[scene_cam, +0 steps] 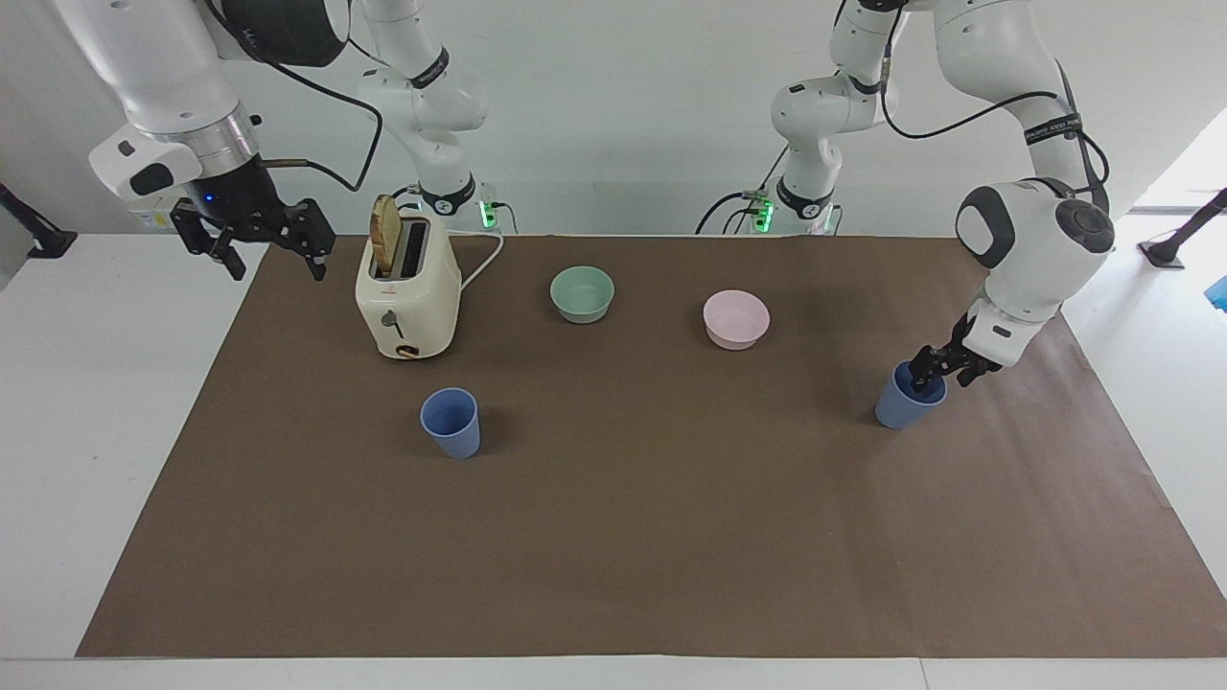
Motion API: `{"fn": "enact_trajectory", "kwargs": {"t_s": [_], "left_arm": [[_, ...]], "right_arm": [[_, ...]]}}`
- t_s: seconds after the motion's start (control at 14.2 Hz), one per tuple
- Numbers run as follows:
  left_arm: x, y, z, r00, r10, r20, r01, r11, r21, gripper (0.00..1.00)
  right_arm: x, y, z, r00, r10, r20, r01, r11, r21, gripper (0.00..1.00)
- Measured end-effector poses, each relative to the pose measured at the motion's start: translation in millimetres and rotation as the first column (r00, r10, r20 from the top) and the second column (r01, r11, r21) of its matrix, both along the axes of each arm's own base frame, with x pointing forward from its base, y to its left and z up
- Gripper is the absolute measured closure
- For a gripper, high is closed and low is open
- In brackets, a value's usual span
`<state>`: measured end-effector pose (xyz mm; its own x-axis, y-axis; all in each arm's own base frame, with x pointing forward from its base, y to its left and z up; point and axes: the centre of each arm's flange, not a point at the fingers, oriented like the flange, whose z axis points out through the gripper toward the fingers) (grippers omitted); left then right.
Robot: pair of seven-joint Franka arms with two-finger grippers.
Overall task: Stack blue cups with both arms
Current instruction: 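Reach the left gripper to the nearer blue cup and grasp it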
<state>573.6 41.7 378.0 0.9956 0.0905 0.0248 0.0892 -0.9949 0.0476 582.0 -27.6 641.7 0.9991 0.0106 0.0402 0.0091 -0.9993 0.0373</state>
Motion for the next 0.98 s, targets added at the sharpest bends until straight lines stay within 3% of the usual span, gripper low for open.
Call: {"fn": "enact_trajectory", "kwargs": {"t_s": [0.28,0.42,0.63,0.98], "left_arm": [[2.3,1.5,4.0,1.0,0.009,0.011,-0.009,1.0,0.001,0.78],[5.9,0.4,10.7,0.999,0.021,0.027,-0.02,1.0,-0.014,0.94],[11.9,2.4,23.8,0.998,0.044,0.044,-0.042,0.998,-0.04,0.94],[27.1,-29.7,96.4,0.992,0.126,0.004,-0.125,0.986,-0.113,0.94]], "right_arm": [[0.0,0.0,0.0,1.0,0.0,0.0,0.0,1.0,0.0,0.0],[0.0,0.0,0.0,1.0,0.0,0.0,0.0,1.0,0.0,0.0],[0.0,0.0,0.0,1.0,0.0,0.0,0.0,1.0,0.0,0.0],[0.0,0.0,0.0,1.0,0.0,0.0,0.0,1.0,0.0,0.0]]}}
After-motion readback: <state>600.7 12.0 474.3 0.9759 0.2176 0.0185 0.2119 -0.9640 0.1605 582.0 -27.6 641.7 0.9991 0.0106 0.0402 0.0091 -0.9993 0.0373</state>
